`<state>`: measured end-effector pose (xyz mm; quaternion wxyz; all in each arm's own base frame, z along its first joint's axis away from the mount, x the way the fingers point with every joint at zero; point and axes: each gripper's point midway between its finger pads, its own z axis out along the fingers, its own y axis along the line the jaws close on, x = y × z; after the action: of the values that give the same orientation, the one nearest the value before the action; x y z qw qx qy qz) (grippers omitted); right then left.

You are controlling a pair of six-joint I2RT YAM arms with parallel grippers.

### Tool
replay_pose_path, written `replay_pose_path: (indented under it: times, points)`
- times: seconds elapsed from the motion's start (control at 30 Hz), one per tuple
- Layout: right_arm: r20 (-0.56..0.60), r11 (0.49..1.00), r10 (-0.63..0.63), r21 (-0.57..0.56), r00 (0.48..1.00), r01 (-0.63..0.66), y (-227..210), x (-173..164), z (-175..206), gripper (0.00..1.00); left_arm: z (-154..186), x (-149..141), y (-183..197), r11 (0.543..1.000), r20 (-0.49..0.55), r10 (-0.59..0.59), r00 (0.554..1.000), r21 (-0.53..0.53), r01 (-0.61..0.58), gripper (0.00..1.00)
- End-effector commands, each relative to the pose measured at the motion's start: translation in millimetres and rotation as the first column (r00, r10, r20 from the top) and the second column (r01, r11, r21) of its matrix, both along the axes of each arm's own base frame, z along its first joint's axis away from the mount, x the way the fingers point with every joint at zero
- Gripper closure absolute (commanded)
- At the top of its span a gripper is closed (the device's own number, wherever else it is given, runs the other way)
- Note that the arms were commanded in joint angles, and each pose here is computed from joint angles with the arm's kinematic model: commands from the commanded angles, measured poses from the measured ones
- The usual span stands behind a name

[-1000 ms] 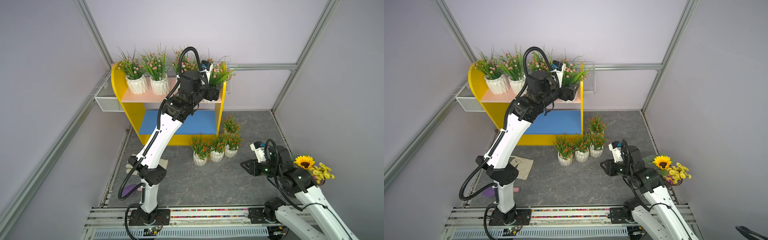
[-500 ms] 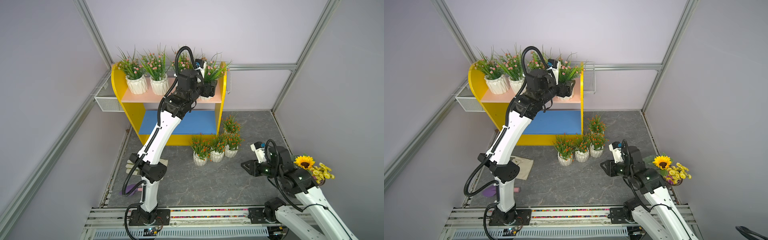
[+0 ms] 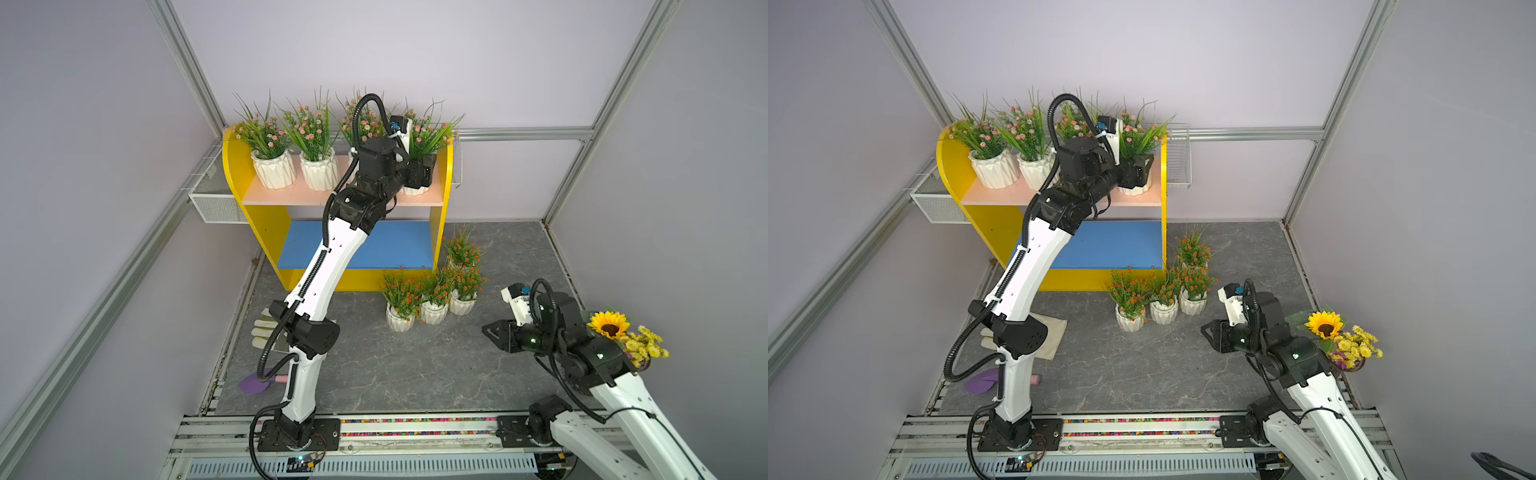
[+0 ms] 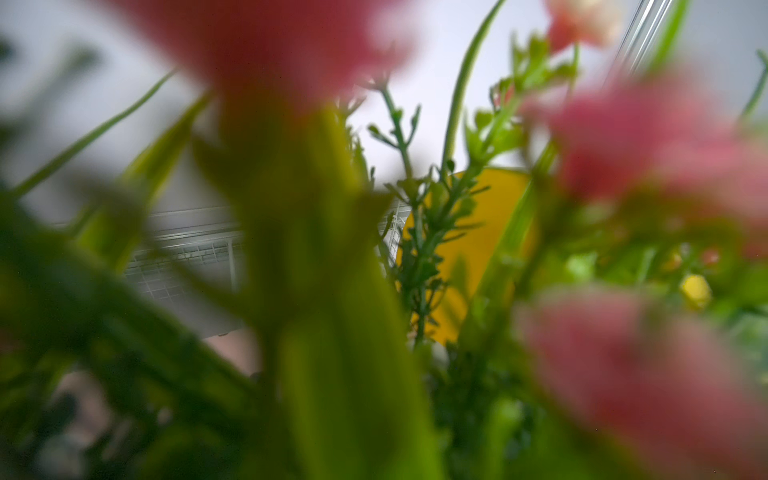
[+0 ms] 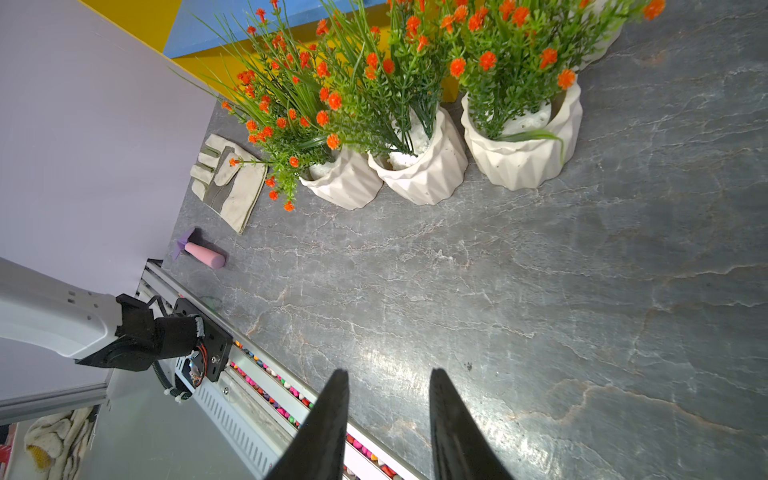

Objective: Place the baby's breath potted plants on the rack by color
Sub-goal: Place the baby's breath potted plant on the rack.

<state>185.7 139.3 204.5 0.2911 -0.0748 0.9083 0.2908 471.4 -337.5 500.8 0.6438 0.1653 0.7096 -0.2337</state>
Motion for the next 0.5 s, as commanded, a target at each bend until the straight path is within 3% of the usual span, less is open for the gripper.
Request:
replay_pose_path:
  times: [0.0, 0.13, 0.23, 0.47]
  points:
    - [-0.017, 1.0, -0.01, -0.008, 1.0, 0.01, -2, -1, -4, 0.64, 4, 8, 2, 1.0, 0.015, 0.018, 1.0, -0.024, -0.017, 0.69]
    - [-0.017, 1.0, -0.013, -0.01, 1.0, 0.013, -2, 0, -5, 0.64, 7, 6, 2, 1.0, 0.022, 0.012, 1.0, -0.027, -0.011, 0.44]
    - [-0.018, 1.0, -0.013, -0.011, 1.0, 0.013, -2, 1, -5, 0.64, 10, 4, 3, 1.0, 0.027, 0.005, 1.0, -0.028, -0.004, 0.3]
    - [-0.012, 1.0, -0.015, -0.01, 1.0, 0.015, -2, 1, -4, 0.6, 17, -2, 6, 1.0, 0.037, 0.006, 0.999, -0.028, -0.005, 0.13]
